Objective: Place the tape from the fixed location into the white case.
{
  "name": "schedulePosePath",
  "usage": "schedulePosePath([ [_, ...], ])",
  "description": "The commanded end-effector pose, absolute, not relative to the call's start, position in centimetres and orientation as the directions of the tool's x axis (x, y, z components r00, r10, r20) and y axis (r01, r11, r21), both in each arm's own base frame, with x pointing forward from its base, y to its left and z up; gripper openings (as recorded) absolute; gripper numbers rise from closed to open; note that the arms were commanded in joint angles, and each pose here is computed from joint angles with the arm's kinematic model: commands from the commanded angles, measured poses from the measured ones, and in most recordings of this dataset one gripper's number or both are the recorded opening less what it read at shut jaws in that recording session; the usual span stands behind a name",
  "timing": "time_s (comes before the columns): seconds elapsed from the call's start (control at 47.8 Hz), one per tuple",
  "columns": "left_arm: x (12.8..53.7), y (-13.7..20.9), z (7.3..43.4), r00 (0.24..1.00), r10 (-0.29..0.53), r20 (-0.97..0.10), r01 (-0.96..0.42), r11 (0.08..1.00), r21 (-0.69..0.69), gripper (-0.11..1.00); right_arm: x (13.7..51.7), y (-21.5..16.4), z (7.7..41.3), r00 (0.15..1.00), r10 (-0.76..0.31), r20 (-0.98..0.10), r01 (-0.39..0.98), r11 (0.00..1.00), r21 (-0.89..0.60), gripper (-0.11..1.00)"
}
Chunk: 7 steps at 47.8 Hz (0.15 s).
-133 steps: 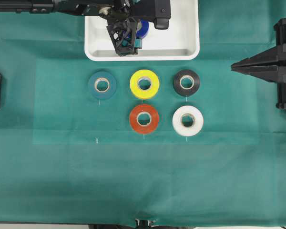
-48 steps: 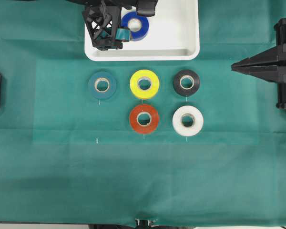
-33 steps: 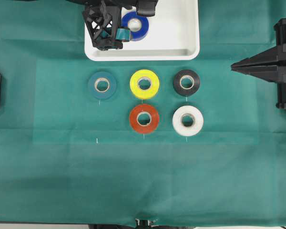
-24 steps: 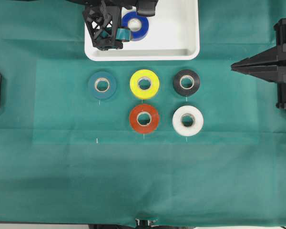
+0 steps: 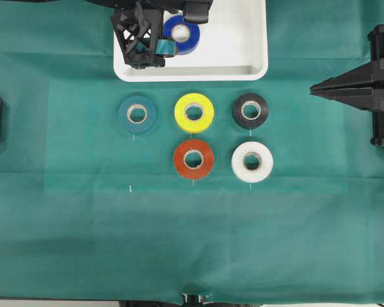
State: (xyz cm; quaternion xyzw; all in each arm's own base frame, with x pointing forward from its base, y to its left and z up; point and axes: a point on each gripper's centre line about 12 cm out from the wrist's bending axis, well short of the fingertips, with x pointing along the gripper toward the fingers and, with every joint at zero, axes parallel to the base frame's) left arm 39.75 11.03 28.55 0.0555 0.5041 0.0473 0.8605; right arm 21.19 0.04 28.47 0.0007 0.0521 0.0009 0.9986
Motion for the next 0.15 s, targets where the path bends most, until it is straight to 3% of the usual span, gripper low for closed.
schedulePosePath([
  [0.0, 39.33, 10.77, 30.53, 0.531, 0.146, -0.835, -0.029, 0.988, 0.155, 0.85, 21.47, 0.04, 29.61, 0.997, 0.002, -0.077, -0.002, 1.0, 0.002, 0.0],
  [0.126, 39.34, 10.71, 30.61, 0.53, 0.145, -0.836, -0.027, 0.988, 0.154, 0.85, 21.48, 0.04, 29.62, 0.997, 0.002, -0.08, -0.002, 1.0, 0.002, 0.0],
])
